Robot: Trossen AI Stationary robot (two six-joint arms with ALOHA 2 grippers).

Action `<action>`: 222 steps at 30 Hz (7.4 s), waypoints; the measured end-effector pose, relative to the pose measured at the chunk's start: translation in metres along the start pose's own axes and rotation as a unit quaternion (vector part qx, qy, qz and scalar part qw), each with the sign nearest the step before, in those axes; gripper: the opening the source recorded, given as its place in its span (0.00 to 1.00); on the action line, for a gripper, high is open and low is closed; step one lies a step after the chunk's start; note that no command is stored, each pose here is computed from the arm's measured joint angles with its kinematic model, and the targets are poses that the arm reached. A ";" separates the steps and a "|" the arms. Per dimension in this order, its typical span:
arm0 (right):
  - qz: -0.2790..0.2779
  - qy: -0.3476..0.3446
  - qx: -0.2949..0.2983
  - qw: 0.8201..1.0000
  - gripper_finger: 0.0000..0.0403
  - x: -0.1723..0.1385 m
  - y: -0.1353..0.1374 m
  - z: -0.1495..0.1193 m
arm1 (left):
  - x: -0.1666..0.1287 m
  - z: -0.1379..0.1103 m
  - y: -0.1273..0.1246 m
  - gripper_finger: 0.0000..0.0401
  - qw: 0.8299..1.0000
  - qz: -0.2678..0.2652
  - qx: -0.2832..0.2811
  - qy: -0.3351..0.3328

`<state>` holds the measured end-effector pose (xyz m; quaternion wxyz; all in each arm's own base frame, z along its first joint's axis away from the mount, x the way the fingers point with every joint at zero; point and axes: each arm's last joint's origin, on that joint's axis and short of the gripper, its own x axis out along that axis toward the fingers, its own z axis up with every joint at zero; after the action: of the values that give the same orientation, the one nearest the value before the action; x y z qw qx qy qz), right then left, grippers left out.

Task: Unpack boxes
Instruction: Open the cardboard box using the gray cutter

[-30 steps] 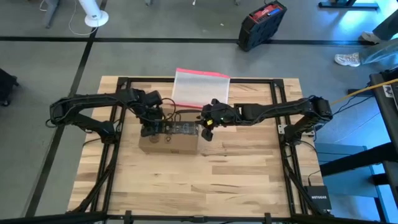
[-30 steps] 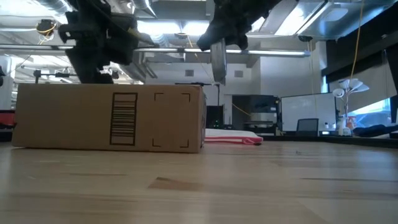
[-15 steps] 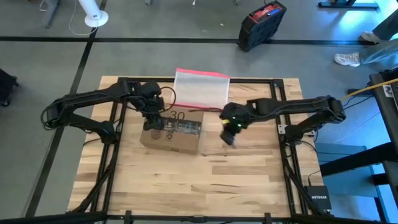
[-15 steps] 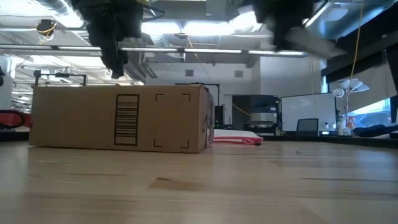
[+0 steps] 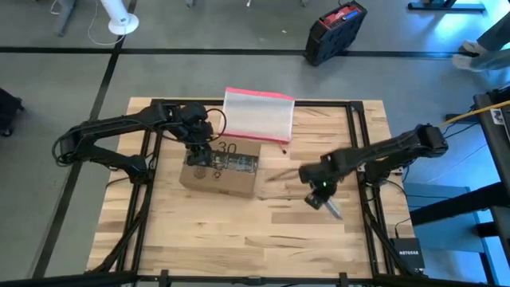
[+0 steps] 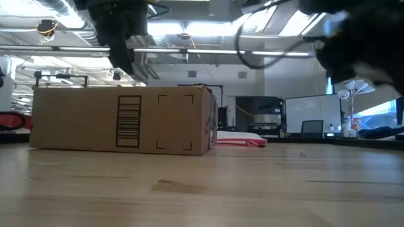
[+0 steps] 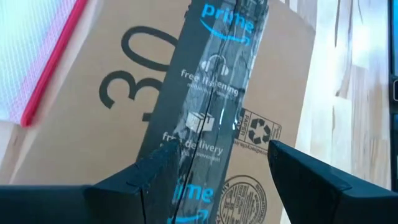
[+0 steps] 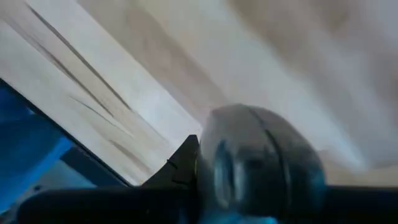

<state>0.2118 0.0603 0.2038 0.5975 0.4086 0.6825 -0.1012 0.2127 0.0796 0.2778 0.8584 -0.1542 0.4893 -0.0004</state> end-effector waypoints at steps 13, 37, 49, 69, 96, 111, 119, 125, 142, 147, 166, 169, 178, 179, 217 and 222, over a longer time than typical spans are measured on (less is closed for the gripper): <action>0.084 -0.044 0.105 0.990 0.15 0.086 -0.019 -0.061 | 0.000 -0.002 -0.001 0.59 1.000 -0.004 -0.004 0.012; 0.140 -0.185 0.094 0.968 0.61 0.097 -0.013 -0.092 | 0.006 -0.001 0.007 0.59 0.997 -0.006 0.068 0.025; 0.159 -0.384 -0.107 0.903 0.61 0.022 0.053 -0.041 | 0.059 -0.002 0.030 0.59 0.984 -0.133 0.010 0.121; 0.064 -0.482 -0.277 0.829 0.62 -0.027 0.075 0.093 | 0.070 -0.004 -0.002 0.59 0.961 -0.232 0.032 0.149; 0.100 -0.317 -0.447 0.831 0.49 -0.013 0.076 0.169 | 0.074 0.004 0.003 0.59 0.979 -0.159 0.029 0.126; 0.105 -0.342 -0.494 0.792 0.41 -0.030 0.103 0.163 | 0.089 0.006 0.016 0.59 0.979 -0.150 -0.008 0.137; 0.076 -0.325 -0.468 0.818 0.41 -0.019 0.108 0.178 | 0.090 0.009 0.017 0.59 0.981 -0.148 -0.011 0.123; 0.099 -0.289 -0.452 0.838 0.41 -0.007 0.113 0.191 | 0.090 0.009 0.017 0.59 0.981 -0.149 -0.012 0.124; 0.190 -0.218 -0.532 0.796 0.03 -0.034 0.148 0.179 | 0.089 0.015 0.030 0.59 0.989 -0.121 -0.032 0.085; 0.194 -0.212 -0.533 0.796 0.01 -0.038 0.149 0.178 | 0.089 0.017 0.033 0.59 0.990 -0.114 -0.042 0.077; 0.103 -0.172 -0.555 0.808 0.00 -0.057 0.152 0.161 | 0.015 0.066 0.014 0.59 0.993 -0.110 0.023 0.039; 0.093 -0.174 -0.560 0.805 0.00 -0.061 0.153 0.160 | 0.007 0.065 0.004 0.59 0.980 -0.189 0.023 0.049; 0.092 -0.208 -0.569 0.790 0.00 -0.084 0.164 0.157 | 0.017 0.057 -0.035 0.59 0.963 -0.239 0.078 0.101; 0.091 -0.212 -0.570 0.789 0.00 -0.087 0.165 0.156 | 0.018 0.057 -0.040 0.59 0.961 -0.242 0.084 0.104; 0.026 -0.177 -0.555 0.812 0.14 -0.093 0.169 0.119 | 0.052 0.043 -0.096 0.03 0.953 -0.119 0.184 0.209; 0.010 -0.184 -0.551 0.814 0.27 -0.100 0.167 0.115 | 0.052 0.039 -0.102 0.01 0.951 -0.103 0.188 0.221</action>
<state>0.4047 0.0518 0.3218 0.8381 -0.0080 0.4972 0.2243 0.2880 -0.0152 0.2802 0.7373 -0.0355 0.6395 -0.2149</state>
